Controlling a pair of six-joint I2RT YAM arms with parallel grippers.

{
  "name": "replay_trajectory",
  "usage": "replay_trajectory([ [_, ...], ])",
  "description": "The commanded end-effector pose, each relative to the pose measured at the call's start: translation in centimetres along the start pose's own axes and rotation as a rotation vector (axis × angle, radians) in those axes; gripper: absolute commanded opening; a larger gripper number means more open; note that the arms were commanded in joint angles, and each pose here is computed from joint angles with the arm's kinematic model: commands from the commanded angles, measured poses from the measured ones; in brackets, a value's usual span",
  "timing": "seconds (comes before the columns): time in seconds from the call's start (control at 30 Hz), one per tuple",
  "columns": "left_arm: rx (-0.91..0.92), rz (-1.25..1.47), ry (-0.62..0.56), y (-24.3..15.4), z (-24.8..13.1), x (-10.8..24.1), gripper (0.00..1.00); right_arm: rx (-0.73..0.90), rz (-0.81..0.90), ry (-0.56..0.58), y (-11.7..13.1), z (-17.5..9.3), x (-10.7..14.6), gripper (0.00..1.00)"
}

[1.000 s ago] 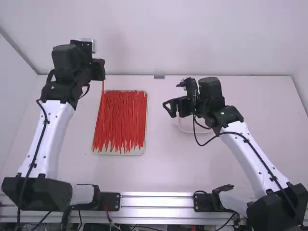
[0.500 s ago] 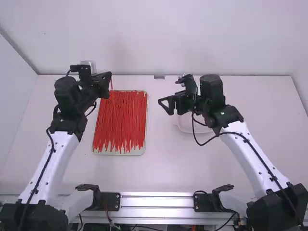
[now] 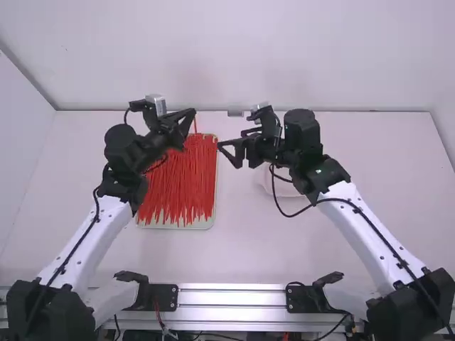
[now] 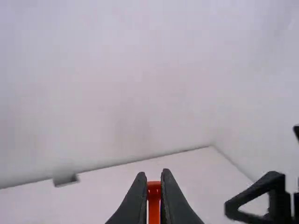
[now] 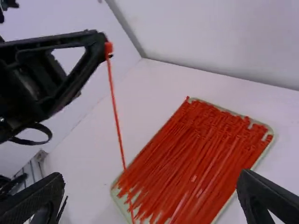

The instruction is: Fasten the cable tie

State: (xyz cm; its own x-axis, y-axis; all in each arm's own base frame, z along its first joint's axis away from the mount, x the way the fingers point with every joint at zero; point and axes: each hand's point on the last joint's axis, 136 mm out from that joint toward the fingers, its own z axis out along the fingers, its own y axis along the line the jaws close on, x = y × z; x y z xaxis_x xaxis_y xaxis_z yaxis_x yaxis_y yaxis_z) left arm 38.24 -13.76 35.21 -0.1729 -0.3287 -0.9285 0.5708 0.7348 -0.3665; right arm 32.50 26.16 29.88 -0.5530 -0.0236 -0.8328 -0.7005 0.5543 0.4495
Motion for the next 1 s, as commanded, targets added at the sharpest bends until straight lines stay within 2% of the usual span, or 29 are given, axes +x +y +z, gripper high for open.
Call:
replay_trajectory([
  [0.0, 0.055, -0.009, 0.006, -1.6, 0.6, 0.5, 0.02, -0.022, -0.025, -0.04, 1.4, -0.8, -1.7, 0.98],
  [0.17, 0.131, -0.047, -0.001, -4.4, 1.4, 0.5, 0.02, -0.028, -0.007, -0.039, 1.5, -0.8, -1.7, 0.99],
  [0.3, 0.107, -0.062, -0.009, -4.7, 2.0, 0.7, 0.02, -0.029, -0.007, -0.038, 1.5, -0.8, -1.7, 0.96],
  [0.5, 0.137, -0.056, -0.037, -6.6, 2.4, 0.5, 0.02, -0.041, -0.013, -0.032, 2.1, -0.6, -1.5, 0.82],
  [0.8, 0.136, -0.101, -0.058, -6.6, 2.4, -0.1, 0.02, -0.045, -0.021, -0.028, 2.3, -0.4, -1.3, 0.6],
  [0.87, 0.137, -0.102, -0.059, -6.7, 2.4, -0.1, 0.02, -0.044, -0.023, -0.028, 2.3, -0.4, -1.3, 0.59],
  [0.97, 0.143, -0.098, -0.069, -6.8, 2.3, -0.3, 0.02, -0.048, -0.049, -0.026, 2.4, -0.3, -1.3, 0.5],
])
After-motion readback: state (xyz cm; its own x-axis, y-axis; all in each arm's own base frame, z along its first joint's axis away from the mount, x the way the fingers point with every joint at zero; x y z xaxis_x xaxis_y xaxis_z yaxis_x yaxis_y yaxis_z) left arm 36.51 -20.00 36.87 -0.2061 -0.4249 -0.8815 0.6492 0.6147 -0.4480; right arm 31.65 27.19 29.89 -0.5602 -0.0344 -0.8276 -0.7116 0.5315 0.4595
